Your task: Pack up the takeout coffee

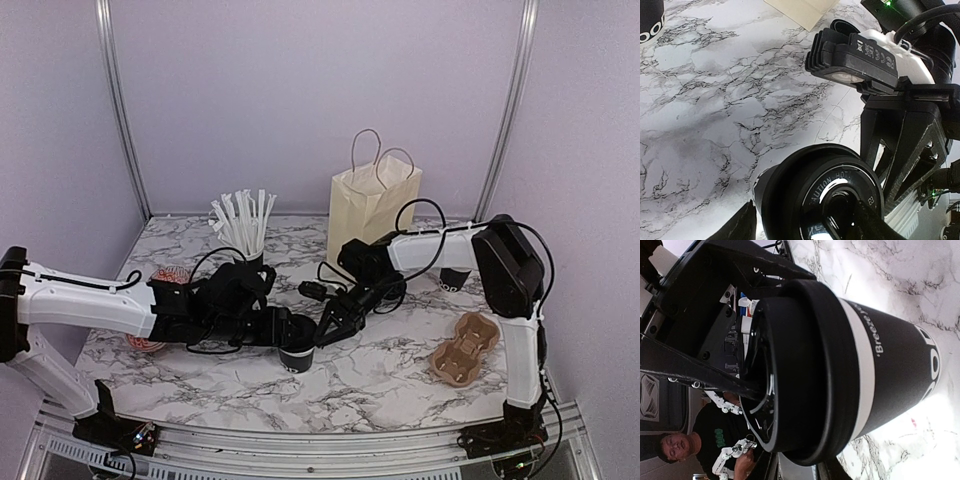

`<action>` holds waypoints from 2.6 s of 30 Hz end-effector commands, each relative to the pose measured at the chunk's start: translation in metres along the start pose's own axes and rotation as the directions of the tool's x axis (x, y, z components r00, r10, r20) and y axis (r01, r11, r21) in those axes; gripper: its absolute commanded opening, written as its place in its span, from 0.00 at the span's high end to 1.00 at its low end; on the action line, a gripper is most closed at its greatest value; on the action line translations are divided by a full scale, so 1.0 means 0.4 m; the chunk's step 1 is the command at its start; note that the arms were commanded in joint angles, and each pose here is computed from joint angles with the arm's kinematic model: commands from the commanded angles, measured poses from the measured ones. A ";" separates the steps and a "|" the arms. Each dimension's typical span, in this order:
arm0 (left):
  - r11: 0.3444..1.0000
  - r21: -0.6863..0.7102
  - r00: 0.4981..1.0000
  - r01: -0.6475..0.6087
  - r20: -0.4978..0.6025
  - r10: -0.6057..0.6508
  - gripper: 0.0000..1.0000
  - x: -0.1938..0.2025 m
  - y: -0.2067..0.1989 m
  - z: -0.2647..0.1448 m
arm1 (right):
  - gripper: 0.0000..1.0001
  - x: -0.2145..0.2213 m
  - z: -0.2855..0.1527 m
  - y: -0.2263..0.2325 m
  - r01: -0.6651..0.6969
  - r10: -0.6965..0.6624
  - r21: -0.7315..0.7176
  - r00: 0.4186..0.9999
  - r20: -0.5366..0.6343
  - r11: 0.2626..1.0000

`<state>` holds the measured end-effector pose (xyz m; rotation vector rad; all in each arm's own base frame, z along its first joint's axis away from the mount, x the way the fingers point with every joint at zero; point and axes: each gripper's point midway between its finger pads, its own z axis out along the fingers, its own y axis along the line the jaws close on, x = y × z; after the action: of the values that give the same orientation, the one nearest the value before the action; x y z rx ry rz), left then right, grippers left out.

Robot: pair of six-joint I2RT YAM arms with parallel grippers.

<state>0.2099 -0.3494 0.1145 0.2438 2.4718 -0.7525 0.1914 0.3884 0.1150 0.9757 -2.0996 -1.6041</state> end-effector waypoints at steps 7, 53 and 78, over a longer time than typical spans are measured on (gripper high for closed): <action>0.979 -0.192 0.967 -0.060 -0.253 0.009 0.33 0.207 0.178 0.046 | 0.80 -0.046 0.061 -0.225 0.124 -0.107 0.331 0.992 -0.071 0.936; 0.995 -0.094 0.993 0.043 0.113 -0.032 0.15 -0.017 0.090 -0.116 | 0.66 -0.191 -0.117 -0.036 0.355 -0.419 0.511 0.908 0.012 0.783; 0.994 -0.045 0.985 -0.104 0.135 0.109 0.24 -0.065 0.067 -0.181 | 0.72 -0.068 -0.098 0.017 0.453 -0.486 0.446 0.873 -0.046 0.772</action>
<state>0.2153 -0.2949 0.1548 0.1844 2.3394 -0.6628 0.2483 0.3751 0.1251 1.6266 -2.5273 -1.3479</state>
